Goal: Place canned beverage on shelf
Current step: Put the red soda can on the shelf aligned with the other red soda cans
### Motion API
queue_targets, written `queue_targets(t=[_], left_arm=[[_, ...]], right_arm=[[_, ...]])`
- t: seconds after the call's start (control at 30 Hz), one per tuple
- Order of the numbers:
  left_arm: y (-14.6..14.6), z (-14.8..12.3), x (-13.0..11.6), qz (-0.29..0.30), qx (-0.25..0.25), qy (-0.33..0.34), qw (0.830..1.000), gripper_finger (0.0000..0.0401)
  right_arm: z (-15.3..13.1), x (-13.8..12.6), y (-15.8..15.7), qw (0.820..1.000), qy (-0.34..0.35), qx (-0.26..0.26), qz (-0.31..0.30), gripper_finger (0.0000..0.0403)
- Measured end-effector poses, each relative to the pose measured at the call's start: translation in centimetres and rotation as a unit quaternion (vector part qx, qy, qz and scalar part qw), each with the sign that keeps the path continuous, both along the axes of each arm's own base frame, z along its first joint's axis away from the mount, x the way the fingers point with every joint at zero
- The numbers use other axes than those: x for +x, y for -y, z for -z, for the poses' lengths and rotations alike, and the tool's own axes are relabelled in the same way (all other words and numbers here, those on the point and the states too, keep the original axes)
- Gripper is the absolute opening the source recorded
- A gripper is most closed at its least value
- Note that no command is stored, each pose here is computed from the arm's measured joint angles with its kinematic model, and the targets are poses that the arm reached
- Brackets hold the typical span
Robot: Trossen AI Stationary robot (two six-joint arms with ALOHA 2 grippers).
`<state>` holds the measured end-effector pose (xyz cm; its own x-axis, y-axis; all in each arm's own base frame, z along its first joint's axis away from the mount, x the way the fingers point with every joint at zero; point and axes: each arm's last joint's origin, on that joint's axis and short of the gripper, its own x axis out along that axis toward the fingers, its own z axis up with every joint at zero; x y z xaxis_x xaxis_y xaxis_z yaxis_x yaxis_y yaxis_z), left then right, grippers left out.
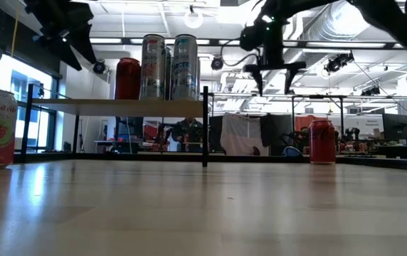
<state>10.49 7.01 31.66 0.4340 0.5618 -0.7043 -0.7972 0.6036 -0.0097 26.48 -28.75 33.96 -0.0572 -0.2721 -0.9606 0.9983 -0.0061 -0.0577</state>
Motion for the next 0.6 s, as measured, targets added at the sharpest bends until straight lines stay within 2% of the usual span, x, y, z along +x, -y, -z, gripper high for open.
queue_targets(t=[0.13,0.2,0.33,0.43,0.53,0.6], left_arm=[[0.2,-0.2,-0.4,-0.002,0.005,0.010,1.000,0.0326],[0.3,-0.3,-0.6,-0.001,0.007,0.014,1.000,0.0326],[0.3,-0.6,-0.5,0.012,0.025,0.016,0.999,0.0326],[0.2,-0.8,-0.3,0.034,0.049,0.014,0.998,0.0326],[0.1,-1.1,0.0,0.052,0.063,0.025,0.996,0.0326],[0.0,-1.3,0.3,0.057,0.068,0.042,0.995,0.0326]], right_arm=[[3.1,-1.8,-4.2,0.996,-0.068,0.055,0.010,0.0349],[4.2,-2.9,-6.6,0.996,-0.061,0.057,0.034,0.0349],[3.7,-4.9,-11.0,0.997,0.028,-0.015,0.075,0.0349],[3.0,-6.6,-13.4,0.983,0.091,-0.088,0.133,0.0349],[2.9,-8.2,-14.5,0.971,0.130,-0.122,0.159,0.0349],[3.4,-8.7,-14.4,0.970,0.129,-0.131,0.156,0.0349]])
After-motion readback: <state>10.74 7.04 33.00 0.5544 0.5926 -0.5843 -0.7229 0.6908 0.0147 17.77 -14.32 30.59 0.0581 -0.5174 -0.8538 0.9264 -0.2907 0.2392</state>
